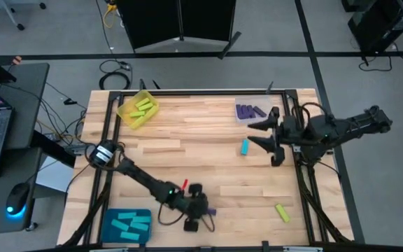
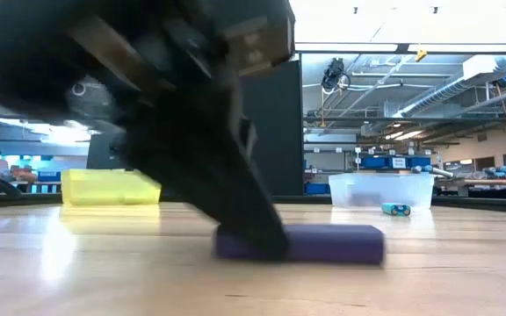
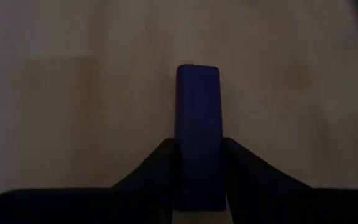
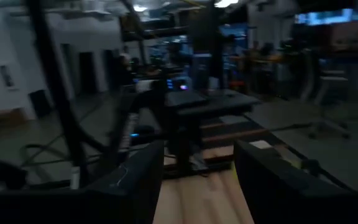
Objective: Sort blocks
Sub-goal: Put the purple block into the white transparent bin
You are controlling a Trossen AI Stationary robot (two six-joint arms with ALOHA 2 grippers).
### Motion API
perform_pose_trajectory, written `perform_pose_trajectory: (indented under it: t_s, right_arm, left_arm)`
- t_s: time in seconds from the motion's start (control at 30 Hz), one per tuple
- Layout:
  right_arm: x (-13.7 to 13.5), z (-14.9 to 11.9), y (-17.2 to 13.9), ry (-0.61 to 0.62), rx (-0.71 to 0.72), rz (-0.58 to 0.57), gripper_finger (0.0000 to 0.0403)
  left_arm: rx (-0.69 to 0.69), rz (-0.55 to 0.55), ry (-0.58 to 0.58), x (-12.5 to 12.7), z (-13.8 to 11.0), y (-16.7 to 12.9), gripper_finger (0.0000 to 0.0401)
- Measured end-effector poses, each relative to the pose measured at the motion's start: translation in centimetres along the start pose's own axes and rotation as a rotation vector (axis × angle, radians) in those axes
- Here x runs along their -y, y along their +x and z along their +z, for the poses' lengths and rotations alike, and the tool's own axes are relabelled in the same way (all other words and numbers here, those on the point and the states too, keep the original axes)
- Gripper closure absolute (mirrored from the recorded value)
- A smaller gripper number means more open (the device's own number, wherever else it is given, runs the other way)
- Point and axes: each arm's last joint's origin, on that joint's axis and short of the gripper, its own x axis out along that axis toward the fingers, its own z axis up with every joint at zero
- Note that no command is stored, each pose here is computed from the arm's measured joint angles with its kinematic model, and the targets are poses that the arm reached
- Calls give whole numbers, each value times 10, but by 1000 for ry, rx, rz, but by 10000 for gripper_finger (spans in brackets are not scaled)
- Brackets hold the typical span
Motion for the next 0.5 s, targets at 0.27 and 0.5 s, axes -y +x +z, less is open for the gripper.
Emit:
perform_pose_trajectory:
  t_s: [0.27,0.5]
  right_arm:
    - [-23,0,-10,-27,9,121,213]
    - [-32,0,-15,-53,13,115,226]
  left_arm:
    - [53,32,28,-51,34,-19,296]
    - [208,107,0,-117,83,-53,296]
